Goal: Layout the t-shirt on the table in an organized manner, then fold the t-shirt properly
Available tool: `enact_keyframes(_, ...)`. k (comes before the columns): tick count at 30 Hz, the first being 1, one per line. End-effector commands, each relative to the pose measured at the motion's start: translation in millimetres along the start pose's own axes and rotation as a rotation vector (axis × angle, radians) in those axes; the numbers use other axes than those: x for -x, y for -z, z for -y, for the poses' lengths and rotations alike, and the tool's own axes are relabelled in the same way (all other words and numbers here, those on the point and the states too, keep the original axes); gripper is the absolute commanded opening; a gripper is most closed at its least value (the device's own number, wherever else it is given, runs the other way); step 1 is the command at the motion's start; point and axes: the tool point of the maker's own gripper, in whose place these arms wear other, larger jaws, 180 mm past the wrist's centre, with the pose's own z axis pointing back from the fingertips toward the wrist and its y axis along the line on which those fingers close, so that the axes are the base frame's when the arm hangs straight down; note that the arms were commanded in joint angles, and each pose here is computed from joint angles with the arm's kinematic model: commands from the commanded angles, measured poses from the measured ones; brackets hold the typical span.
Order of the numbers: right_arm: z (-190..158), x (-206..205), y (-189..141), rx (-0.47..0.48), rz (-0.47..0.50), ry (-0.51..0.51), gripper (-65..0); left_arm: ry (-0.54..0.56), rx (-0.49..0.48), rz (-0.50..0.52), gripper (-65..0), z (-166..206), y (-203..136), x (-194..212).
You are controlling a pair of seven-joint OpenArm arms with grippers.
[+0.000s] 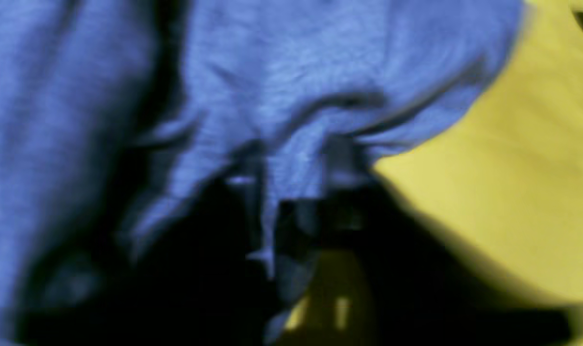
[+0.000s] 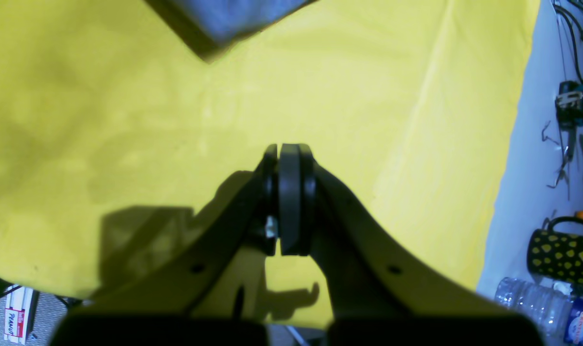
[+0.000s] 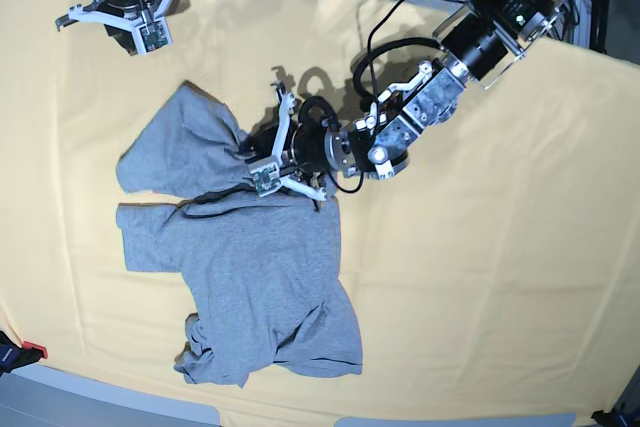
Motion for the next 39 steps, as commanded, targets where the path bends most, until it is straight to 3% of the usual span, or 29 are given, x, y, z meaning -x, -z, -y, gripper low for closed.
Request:
enact_keyframes(1,5.1,-3.6,-2.8,0.018,0.018,-0.004,-65.0,0.028,-0.016,-0.007,-65.0,-8.3,-1.9,-12.4)
enact_keyframes(5,5.1,-3.7,-2.8,0.018,0.018,-0.004,-65.0,0.069,0.023,-0.086,-65.0,-6.1,-8.4,-18.1)
enact_keyframes(10,2.4,-4.5,-2.7,0.003,0.022,-0.019,-65.0,0.209,0.092,-0.241,-65.0,0.7,-37.8,-15.8)
enact_keyframes(14,0.7,-5.1,-2.7,-0.007,0.026,-0.028,-65.0,0.301,0.112,-0.249,-65.0,-4.5,-74.8,-15.0)
enact_keyframes(25,-5.4,-15.2,-2.9,-0.042,0.079,0.011,-65.0,0.342,-0.049,-0.341,-65.0,-75.0,-174.4,-12.0)
enact_keyframes(32,-31.0,-39.1,-0.6,-0.209,0.161,0.057,-65.0,0.395,-0.217,-0.402,-65.0,-123.4,-231.9,-29.7)
enact_keyframes(37,-44.1,-68.3,-2.1,-0.317,0.270,0.078,-65.0,0.392,-0.275,-0.434,-65.0,-137.1,-256.8,-27.8)
enact_keyframes(39,-44.5,-81.8,-2.6,-0.334,0.326,0.071,-55.8,0.361,-0.284,-0.434,-65.0,-137.9,-256.5,-23.5)
